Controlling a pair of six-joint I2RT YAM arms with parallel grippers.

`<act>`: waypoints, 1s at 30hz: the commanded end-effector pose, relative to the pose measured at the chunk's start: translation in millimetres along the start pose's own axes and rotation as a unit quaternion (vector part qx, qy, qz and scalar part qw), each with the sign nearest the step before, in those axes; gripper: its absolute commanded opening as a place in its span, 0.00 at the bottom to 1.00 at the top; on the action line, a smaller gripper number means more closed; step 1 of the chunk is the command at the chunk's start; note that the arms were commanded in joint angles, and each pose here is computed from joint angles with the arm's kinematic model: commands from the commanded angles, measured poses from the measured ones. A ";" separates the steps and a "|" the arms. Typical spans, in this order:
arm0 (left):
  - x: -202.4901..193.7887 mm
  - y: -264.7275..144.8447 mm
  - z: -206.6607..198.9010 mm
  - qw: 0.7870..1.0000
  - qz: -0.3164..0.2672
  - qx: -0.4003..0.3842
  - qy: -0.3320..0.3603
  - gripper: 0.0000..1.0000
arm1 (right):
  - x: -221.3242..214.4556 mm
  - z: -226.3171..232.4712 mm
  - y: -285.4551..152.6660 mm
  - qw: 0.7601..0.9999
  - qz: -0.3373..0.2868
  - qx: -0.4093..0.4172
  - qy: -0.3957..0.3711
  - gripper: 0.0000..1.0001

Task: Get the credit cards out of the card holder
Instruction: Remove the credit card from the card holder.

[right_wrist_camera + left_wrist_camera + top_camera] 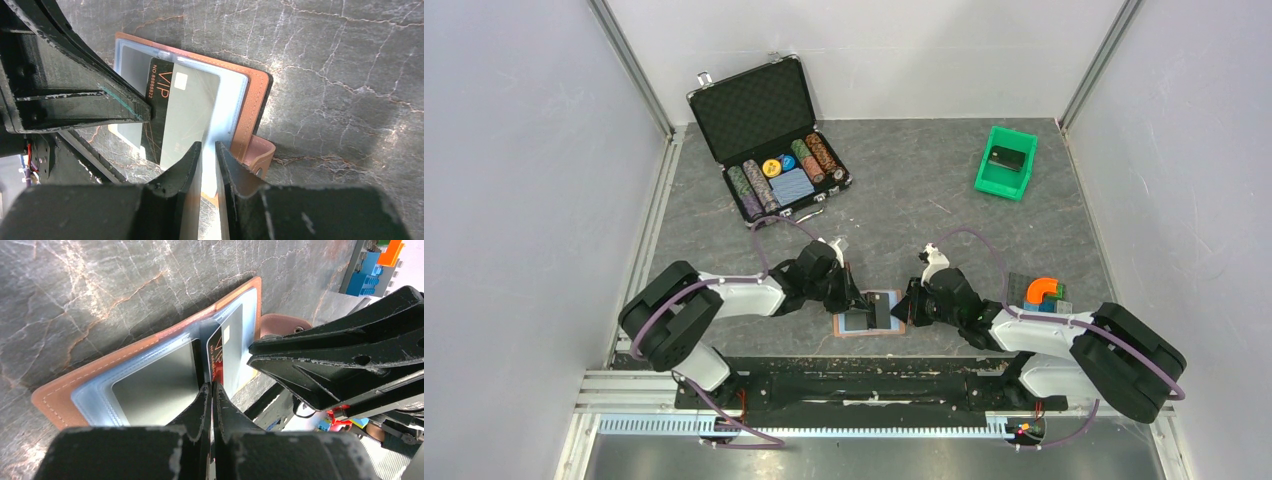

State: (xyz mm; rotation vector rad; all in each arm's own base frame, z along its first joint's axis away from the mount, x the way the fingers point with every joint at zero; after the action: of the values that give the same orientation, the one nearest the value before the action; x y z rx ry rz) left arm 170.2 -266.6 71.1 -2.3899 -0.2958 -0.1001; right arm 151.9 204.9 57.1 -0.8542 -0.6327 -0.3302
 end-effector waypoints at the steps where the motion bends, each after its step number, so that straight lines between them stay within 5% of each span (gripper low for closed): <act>1: 1.1 -10.5 -4.3 1.000 -0.008 -0.005 -0.004 0.02 | -26.2 -24.4 -4.5 0.996 0.060 -0.061 -0.004 0.19; 21: 0.1 -42.6 6.9 0.998 -0.042 0.056 0.005 0.02 | 21.0 11.0 -9.3 0.999 0.008 0.000 -0.040 0.26; 30: 2.9 -52.6 -6.3 0.998 -0.043 0.042 -0.008 0.02 | 31.5 44.7 -13.4 0.990 -0.035 0.130 -0.030 0.47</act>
State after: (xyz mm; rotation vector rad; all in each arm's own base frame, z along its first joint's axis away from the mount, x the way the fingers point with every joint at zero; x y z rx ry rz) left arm 156.8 -232.3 94.2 -2.2720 -0.3698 -0.0694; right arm 151.7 217.3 88.0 -0.7445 -0.6998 -0.2689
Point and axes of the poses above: each gripper's point midway between its finger pads, its own y axis out along the fingers, its own z axis along the line the jaws close on, x = y × z, the point moved 6 cm from there along -y, back along the fingers, and after that the axes turned 6 degrees about -y, right-handed, at the moved point
